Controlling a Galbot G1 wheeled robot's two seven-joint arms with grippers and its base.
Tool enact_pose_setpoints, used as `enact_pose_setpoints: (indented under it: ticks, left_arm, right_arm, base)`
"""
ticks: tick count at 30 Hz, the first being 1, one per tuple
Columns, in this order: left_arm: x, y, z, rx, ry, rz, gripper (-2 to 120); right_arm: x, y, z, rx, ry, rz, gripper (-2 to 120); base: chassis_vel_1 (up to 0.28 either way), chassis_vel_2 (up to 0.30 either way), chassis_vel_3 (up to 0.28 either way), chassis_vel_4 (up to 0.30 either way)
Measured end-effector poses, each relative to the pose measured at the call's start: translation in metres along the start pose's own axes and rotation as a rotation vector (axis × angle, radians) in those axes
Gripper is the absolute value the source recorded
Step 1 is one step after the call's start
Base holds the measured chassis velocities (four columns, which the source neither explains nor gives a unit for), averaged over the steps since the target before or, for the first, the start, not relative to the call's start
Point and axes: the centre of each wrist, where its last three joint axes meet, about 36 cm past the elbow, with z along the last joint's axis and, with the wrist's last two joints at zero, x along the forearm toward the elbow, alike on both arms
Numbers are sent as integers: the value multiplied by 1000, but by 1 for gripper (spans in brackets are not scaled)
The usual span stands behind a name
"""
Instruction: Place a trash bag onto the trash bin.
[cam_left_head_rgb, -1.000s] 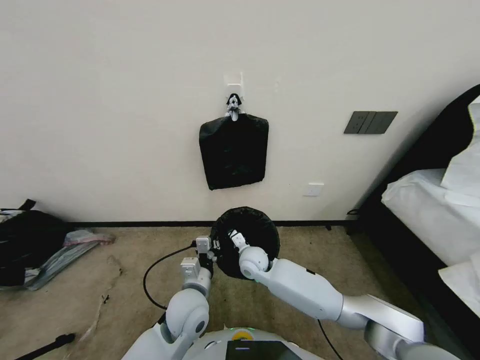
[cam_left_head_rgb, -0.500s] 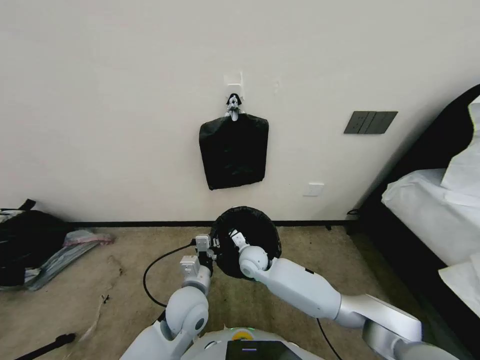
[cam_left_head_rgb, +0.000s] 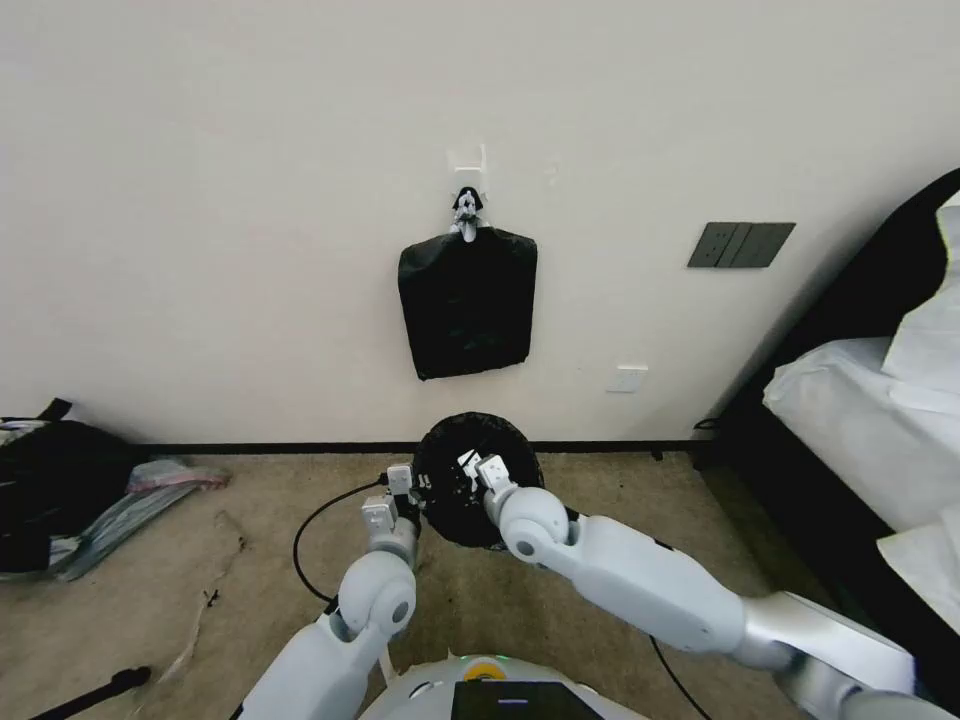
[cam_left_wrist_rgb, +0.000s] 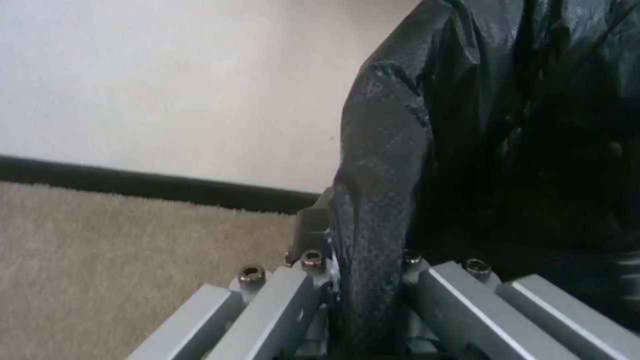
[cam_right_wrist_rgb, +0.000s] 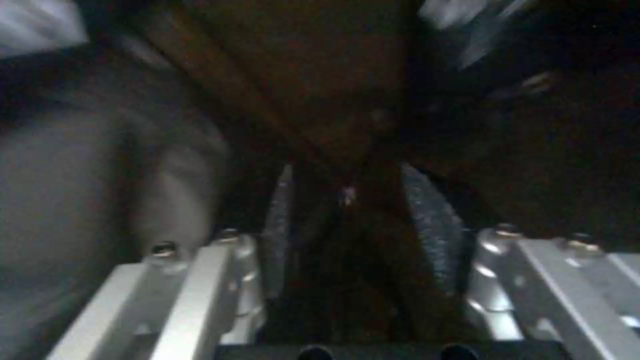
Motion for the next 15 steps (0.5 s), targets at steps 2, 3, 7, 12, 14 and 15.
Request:
enact_pose_setpoints:
  ticks: [2,3,7,12,14,15]
  left_arm:
    - [-5,3,-2,27,38,-7,1]
    - [-7,4,-3,42,57,-10,1]
    - [-16,7,-4,104,137,-32,1]
    - [-26,7,-3,172,234,-94,1]
    - [-31,8,-3,200,272,-130,1]
    - [-31,8,-3,200,272,-130,1]
  right_arm:
    - [20,-2,-2,-12,-33,-11,55]
    - [30,-4,-3,-19,-50,-21,59]
    - [75,-12,-6,-39,-139,-72,73]
    - [121,-30,-7,-53,-231,-49,92]
    - [134,-40,-7,-61,-263,-18,98]
    - [134,-40,-7,-61,-263,-18,98]
  base:
    - [0,0,0,0]
    - [0,0,0,0]
    - [0,0,0,0]
    - [0,0,0,0]
    - [0,0,0,0]
    - [0,0,0,0]
